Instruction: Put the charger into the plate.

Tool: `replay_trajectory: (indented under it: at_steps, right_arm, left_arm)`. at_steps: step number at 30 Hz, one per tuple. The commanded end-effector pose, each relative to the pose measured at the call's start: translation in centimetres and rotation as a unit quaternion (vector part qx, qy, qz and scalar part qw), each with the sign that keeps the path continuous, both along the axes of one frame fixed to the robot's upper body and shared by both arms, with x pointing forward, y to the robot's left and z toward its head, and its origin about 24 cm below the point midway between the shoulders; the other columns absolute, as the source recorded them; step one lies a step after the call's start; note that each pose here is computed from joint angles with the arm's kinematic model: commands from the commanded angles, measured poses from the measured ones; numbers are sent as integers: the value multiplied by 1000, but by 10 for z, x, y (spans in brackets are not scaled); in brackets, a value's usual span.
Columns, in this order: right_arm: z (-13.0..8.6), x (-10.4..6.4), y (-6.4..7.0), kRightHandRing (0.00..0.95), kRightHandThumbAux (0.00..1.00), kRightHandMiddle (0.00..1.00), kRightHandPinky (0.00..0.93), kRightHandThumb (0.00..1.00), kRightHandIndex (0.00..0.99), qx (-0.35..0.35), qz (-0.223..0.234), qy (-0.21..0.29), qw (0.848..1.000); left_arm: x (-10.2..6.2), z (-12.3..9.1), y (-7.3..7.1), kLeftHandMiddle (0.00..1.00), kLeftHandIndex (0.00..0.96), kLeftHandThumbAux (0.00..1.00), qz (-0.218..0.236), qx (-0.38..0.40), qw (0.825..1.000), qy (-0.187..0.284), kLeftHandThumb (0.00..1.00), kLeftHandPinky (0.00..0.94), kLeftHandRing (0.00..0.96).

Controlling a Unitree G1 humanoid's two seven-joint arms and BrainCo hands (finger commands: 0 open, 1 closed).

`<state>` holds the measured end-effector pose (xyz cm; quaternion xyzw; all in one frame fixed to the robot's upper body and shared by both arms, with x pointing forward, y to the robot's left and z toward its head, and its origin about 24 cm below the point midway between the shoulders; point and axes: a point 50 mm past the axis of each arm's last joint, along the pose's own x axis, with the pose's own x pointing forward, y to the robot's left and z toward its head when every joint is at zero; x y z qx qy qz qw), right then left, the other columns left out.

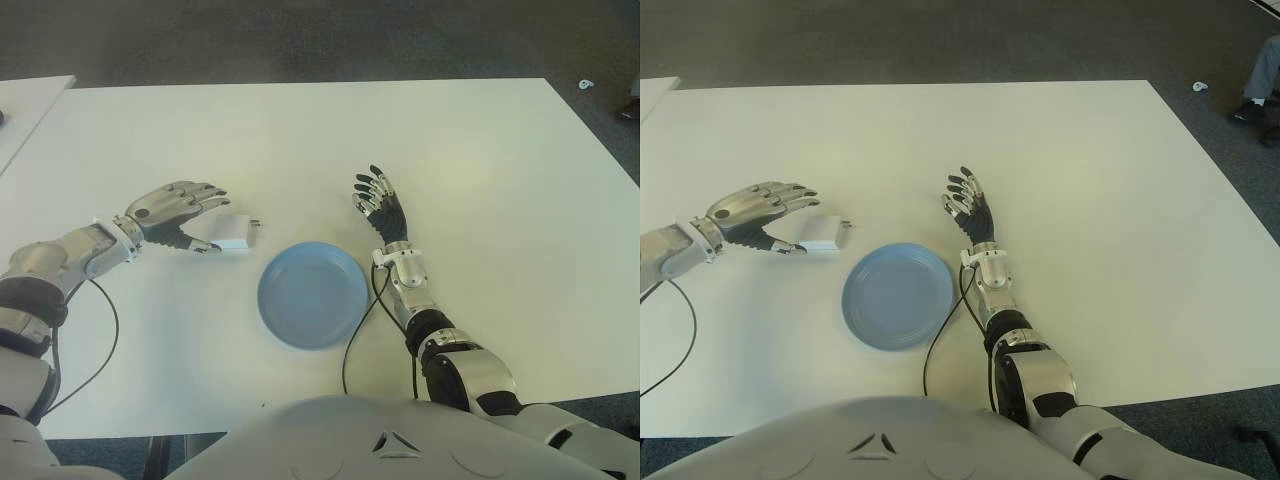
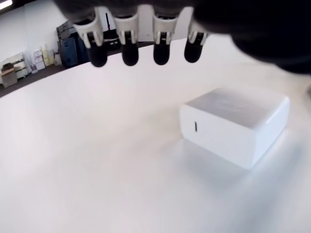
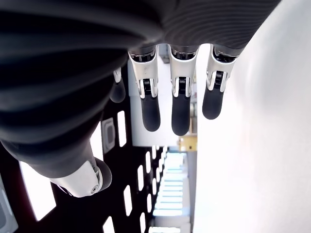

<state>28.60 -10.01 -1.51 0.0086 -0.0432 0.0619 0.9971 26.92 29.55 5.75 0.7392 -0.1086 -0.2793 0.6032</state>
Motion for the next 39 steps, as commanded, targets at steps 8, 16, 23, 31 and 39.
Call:
replay_trajectory:
  at_steps: [8, 16, 23, 31, 39]
  right_arm:
    - [-42, -36, -6, 233, 684, 227, 208, 185, 46, 5, -16, 99, 995]
    - [-42, -36, -6, 232, 683, 227, 211, 200, 47, 5, -16, 97, 995]
    - [-41, -37, -5, 234, 695, 230, 218, 197, 52, 4, -16, 94, 995]
    - [-41, -37, -5, 235, 692, 228, 217, 200, 54, 8, -16, 94, 995]
    - [-41, -37, -4, 235, 684, 229, 217, 206, 56, 8, -17, 93, 995]
  left_arm:
    - [1, -9, -4, 0, 0, 137, 5, 4, 1000, 21, 245, 0, 0]
    - [3, -11, -4, 0, 0, 141, 8, 12, 1000, 22, 263, 0, 0]
    - [4, -12, -3, 0, 0, 150, 11, 23, 999, 19, 276, 0, 0]
    - [7, -14, -2, 0, 0, 170, 14, 42, 999, 18, 293, 0, 0]
    - [8, -16, -1, 0, 0, 166, 12, 63, 998, 14, 285, 0, 0]
